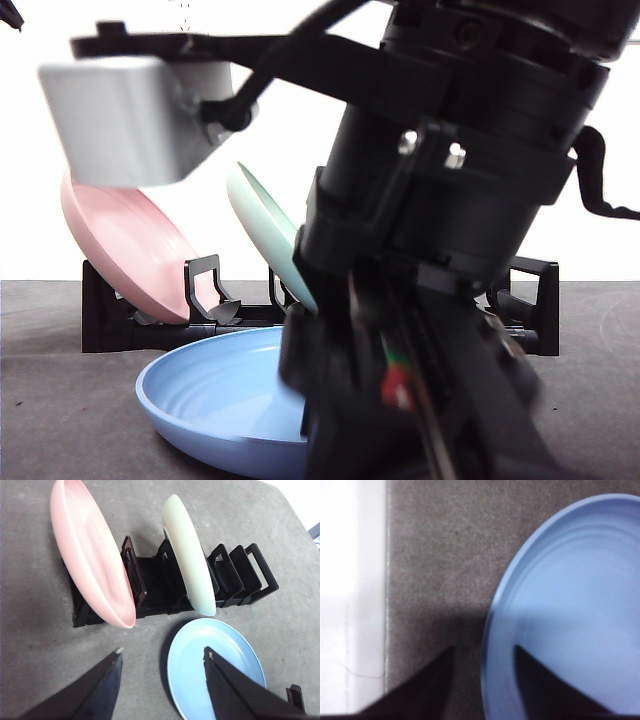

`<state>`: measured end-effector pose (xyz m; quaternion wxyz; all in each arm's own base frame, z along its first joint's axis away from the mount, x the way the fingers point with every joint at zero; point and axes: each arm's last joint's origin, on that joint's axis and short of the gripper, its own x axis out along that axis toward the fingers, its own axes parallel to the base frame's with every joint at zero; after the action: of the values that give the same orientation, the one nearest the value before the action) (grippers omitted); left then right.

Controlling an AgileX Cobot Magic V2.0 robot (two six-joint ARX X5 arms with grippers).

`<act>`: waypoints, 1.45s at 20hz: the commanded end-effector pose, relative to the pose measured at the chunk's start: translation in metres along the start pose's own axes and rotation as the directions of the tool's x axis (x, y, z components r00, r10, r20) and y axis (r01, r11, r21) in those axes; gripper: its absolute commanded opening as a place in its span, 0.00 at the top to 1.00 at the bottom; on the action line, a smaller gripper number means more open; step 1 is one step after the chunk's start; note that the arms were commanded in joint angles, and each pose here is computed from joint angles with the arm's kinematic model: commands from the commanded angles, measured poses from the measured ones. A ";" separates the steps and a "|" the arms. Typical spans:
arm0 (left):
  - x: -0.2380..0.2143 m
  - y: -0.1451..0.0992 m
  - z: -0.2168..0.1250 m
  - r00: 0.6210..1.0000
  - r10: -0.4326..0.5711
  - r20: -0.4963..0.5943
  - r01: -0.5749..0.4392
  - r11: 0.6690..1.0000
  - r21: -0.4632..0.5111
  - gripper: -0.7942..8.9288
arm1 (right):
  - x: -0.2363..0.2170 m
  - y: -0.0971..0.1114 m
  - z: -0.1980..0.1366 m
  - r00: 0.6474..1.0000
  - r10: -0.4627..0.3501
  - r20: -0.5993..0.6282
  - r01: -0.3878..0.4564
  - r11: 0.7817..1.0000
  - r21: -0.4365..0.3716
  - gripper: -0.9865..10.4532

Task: Place the plate

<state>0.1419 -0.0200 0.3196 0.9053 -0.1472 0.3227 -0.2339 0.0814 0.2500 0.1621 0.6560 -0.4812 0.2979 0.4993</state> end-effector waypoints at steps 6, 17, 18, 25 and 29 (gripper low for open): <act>-0.003 -0.004 0.008 0.999 -0.015 0.038 0.012 0.998 0.056 0.66 | -0.071 -0.017 0.041 0.954 0.086 0.288 -0.129 0.983 0.133 0.66; -0.001 -0.002 0.009 0.999 0.021 0.043 -0.022 0.999 0.024 0.66 | -0.150 -0.109 -0.062 0.924 -0.320 0.208 0.117 0.757 0.643 0.67; 0.001 0.000 0.010 0.998 0.044 0.044 -0.045 0.999 0.011 0.66 | -0.155 -0.115 -0.074 0.917 -0.360 0.170 0.152 0.710 0.688 0.67; 0.017 0.010 0.037 0.967 0.253 0.037 -0.251 0.967 -0.047 0.66 | -0.168 -0.130 -0.130 0.918 -0.392 -0.069 0.254 0.444 0.859 0.67; 0.031 0.007 0.081 0.960 0.276 -0.050 -0.278 0.959 -0.058 0.66 | -0.168 -0.131 -0.131 0.916 -0.395 -0.070 0.256 0.440 0.861 0.67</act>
<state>0.2136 -0.0204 0.3545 0.9135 -0.1230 0.3752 -0.0978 0.1604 0.0603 0.3046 0.9077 -0.1111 0.3609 0.1831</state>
